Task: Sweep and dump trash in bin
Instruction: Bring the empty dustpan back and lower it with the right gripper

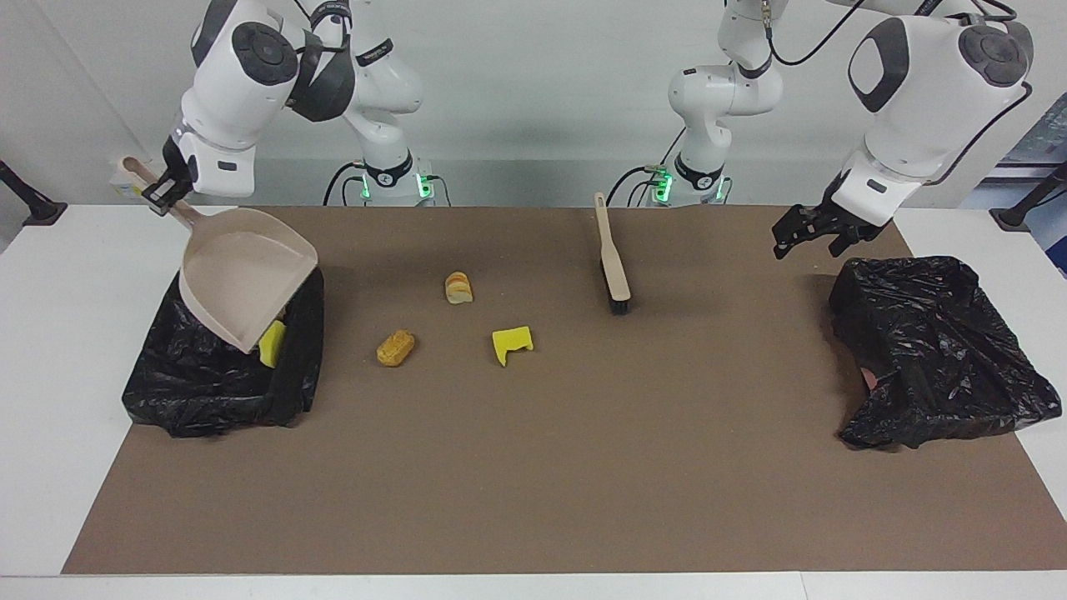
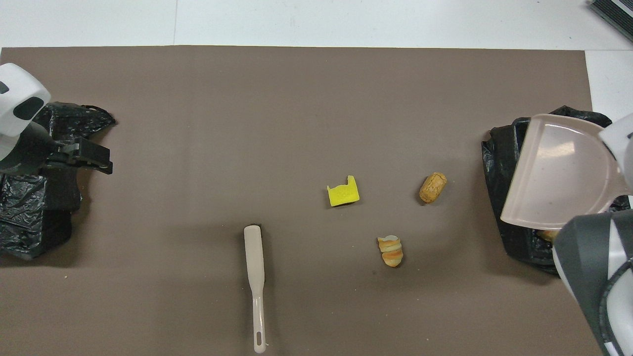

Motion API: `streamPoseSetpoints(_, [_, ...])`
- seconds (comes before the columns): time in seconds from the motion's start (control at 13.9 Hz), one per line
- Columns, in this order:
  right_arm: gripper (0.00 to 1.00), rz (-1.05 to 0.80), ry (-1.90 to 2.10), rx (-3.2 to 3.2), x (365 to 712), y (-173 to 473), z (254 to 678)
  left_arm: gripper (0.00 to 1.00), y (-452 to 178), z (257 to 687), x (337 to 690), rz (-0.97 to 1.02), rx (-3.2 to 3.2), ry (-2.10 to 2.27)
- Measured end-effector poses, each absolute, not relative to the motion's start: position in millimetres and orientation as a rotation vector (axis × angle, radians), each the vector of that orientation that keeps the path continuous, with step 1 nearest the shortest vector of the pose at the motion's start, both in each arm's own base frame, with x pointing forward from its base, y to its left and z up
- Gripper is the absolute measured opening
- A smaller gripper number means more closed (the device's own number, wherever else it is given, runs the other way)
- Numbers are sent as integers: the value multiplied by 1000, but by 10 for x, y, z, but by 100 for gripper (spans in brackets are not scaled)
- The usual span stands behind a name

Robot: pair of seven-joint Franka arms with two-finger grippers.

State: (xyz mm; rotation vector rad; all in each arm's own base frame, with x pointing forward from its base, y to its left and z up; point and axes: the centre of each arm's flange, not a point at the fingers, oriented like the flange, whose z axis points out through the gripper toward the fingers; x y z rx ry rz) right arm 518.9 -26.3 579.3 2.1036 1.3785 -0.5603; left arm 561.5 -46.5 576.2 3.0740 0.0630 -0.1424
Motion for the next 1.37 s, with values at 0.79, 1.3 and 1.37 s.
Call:
streamPoseSetpoints(0.79, [31,-120,517,2842,5860,2169,5144,100,-60,6032,5595,-59,3072,14])
streamPoseSetpoints(1.3, [31,5,160,3024,6080,3794,4597,100,-119,6073,5586,-38,3072,-4])
streamPoseSetpoints(1.37, [31,21,102,3057,6072,4007,4448,100,-127,6077,5592,-29,3072,-12])
